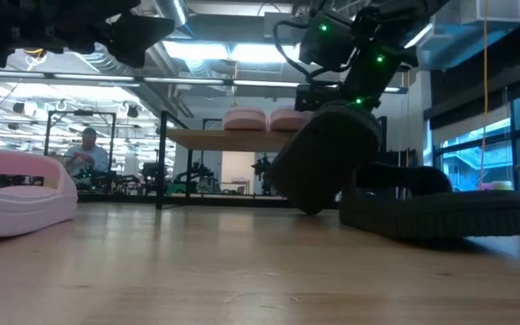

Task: Pick and place slides into the shelf
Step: Put the black slipper slide under the shelf

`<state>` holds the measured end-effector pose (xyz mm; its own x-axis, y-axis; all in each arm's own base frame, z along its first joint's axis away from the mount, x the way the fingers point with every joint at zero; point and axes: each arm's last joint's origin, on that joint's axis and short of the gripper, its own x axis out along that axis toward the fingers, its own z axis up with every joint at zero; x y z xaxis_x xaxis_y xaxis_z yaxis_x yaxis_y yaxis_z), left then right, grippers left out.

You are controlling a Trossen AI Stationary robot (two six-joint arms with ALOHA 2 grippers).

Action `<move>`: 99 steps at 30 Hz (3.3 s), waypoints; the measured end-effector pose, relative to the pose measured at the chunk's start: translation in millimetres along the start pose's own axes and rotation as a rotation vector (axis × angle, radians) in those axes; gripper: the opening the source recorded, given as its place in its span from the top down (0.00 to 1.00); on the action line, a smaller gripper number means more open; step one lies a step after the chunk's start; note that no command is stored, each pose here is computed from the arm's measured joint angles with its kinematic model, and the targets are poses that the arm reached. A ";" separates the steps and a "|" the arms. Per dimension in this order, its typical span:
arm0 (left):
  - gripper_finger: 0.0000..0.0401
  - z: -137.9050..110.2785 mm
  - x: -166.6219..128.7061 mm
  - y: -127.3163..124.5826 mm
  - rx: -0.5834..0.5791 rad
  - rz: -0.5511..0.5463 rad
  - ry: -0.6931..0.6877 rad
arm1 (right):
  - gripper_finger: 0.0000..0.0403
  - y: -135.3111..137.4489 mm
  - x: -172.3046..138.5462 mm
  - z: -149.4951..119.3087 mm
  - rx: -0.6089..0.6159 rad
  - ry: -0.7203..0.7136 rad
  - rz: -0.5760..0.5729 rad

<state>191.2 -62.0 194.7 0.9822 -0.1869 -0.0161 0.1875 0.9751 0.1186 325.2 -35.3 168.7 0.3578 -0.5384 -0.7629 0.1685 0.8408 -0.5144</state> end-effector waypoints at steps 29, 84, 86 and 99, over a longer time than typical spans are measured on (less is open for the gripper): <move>0.35 -0.8 0.0 0.0 0.000 0.000 0.009 | 0.96 -4.6 -17.2 22.4 -0.077 0.069 -0.113; 0.35 -1.6 0.0 -0.1 0.001 0.000 0.016 | 0.60 40.8 17.6 13.0 -0.223 0.187 -0.226; 0.35 -1.6 0.0 -0.1 0.001 0.000 0.016 | 0.59 40.9 17.6 13.3 -0.221 0.185 -0.220; 0.35 -1.6 0.0 -0.1 0.001 0.000 0.017 | 0.52 39.4 -8.2 47.2 -0.197 0.112 -0.149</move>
<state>191.2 -61.8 193.1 0.9822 -0.1847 -0.0328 0.1874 0.9749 0.1199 372.2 4.9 173.2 0.2371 -0.6673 -0.7060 0.0257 0.7308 -0.6821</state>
